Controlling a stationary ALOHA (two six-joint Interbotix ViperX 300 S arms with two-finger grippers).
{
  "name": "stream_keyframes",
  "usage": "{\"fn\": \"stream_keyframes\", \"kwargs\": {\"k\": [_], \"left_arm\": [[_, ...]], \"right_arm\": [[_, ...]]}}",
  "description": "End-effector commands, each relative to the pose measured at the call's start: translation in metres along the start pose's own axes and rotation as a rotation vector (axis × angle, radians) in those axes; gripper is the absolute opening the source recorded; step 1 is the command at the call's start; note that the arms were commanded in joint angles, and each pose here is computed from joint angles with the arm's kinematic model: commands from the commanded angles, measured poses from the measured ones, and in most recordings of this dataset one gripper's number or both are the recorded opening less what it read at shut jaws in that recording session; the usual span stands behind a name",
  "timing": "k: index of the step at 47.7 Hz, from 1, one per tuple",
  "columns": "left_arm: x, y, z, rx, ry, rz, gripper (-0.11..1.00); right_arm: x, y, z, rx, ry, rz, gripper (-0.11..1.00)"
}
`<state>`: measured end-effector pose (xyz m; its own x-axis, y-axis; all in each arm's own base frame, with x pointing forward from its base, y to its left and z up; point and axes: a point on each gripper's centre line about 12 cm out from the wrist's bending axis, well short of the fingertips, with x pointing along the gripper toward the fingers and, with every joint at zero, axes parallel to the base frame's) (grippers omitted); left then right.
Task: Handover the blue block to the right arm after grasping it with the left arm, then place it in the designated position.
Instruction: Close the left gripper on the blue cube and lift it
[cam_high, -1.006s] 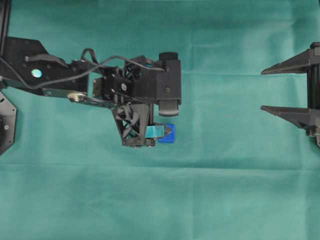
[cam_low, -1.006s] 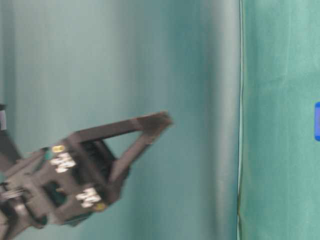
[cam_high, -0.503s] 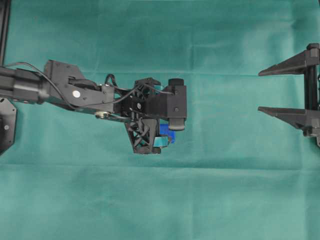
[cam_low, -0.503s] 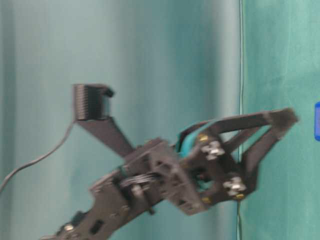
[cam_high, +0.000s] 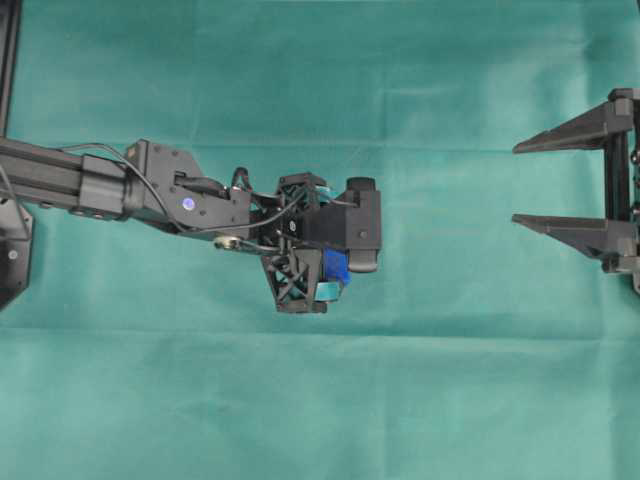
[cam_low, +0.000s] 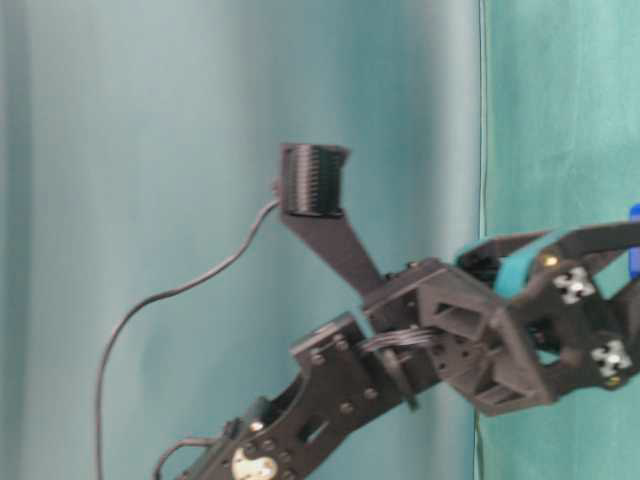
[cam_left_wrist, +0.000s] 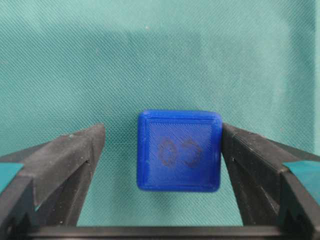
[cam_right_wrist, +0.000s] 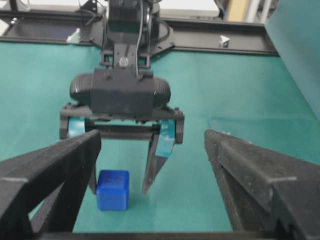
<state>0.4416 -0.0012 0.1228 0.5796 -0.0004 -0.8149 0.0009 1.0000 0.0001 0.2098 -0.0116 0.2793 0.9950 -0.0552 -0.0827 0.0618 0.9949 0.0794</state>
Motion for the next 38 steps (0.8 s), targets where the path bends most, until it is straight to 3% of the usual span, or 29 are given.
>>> {"fn": "stream_keyframes", "kwargs": {"k": [1, 23, 28, 34, 38], "left_arm": [[-0.002, 0.001, 0.007, -0.003, -0.034, 0.0, 1.0], [0.006, 0.003, -0.003, -0.006, -0.031, 0.004, 0.98], [0.005, 0.001, -0.002, 0.007, -0.035, 0.0, 0.83], [0.006, -0.001, -0.003, 0.01, -0.028, -0.001, 0.48], [0.005, -0.001, -0.002, 0.009, -0.028, -0.001, 0.47]], "right_arm": [[0.002, -0.001, 0.007, -0.002, -0.016, -0.008, 0.94], [0.003, -0.003, 0.006, -0.002, -0.011, -0.017, 0.94], [0.003, -0.003, 0.006, -0.002, -0.01, -0.016, 0.94], [0.003, -0.003, 0.006, -0.002, -0.01, -0.016, 0.94], [0.003, -0.003, 0.006, -0.003, -0.011, -0.017, 0.94]]}}
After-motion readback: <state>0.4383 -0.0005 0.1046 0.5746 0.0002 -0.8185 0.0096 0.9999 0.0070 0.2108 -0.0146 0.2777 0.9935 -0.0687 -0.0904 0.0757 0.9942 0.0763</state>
